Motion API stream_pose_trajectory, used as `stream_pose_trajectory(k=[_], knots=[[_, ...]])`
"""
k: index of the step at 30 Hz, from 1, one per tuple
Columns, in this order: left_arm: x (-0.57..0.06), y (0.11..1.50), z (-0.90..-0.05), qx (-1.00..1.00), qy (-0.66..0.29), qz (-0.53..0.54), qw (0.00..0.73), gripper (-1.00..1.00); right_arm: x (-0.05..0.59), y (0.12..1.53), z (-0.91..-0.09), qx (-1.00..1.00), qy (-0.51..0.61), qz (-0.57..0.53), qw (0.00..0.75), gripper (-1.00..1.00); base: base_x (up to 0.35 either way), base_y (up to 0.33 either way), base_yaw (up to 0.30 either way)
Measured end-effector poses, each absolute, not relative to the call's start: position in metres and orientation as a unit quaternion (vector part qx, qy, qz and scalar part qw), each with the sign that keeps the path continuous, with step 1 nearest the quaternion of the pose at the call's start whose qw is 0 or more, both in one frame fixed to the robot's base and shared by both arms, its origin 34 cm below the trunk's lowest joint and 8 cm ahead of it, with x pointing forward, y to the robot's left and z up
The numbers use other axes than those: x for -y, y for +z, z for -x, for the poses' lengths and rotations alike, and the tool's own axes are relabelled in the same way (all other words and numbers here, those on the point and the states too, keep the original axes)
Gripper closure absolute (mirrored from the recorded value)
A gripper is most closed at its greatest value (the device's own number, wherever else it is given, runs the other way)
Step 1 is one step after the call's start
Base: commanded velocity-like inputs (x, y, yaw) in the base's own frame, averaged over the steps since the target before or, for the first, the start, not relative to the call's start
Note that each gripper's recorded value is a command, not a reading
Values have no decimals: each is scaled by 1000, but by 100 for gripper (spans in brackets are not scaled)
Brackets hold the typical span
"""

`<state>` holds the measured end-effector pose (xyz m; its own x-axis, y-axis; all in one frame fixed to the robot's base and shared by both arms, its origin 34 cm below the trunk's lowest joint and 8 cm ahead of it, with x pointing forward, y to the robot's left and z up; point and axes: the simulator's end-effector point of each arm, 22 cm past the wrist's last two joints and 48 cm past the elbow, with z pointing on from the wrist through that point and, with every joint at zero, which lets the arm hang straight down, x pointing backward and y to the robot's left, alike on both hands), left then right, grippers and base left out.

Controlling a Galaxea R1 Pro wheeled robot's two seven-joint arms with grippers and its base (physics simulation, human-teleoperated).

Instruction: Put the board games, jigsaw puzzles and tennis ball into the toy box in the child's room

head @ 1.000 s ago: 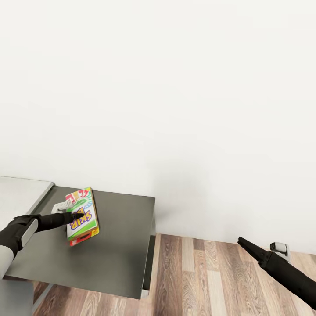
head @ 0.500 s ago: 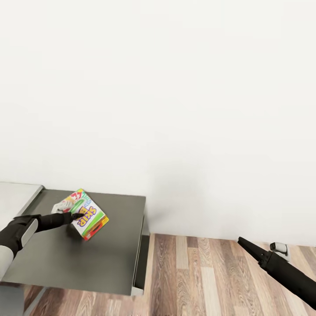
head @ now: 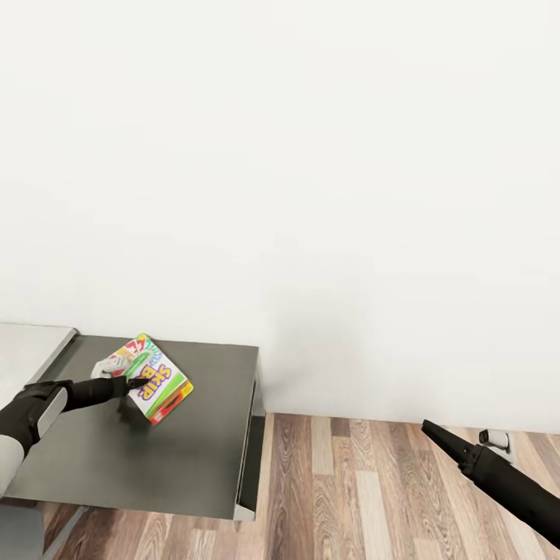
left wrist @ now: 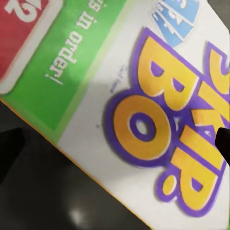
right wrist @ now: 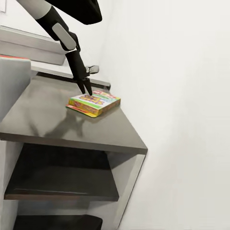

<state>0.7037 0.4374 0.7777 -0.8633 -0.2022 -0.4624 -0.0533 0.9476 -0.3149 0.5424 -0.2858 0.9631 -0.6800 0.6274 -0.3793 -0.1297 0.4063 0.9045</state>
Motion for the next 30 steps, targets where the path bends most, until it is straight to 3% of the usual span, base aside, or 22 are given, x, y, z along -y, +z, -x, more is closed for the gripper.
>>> stream_pose_trajectory(k=[12, 30], knots=[[-437, 778, -704, -954, -147, 67, 253, -100, 285, 964, -542, -754, 520, -165, 365, -100, 88, 95, -14], [-440, 778, -701, -957, -139, 58, 250, -100, 284, 966, -543, -753, 521, -164, 367, -100, 7, -17, -36]])
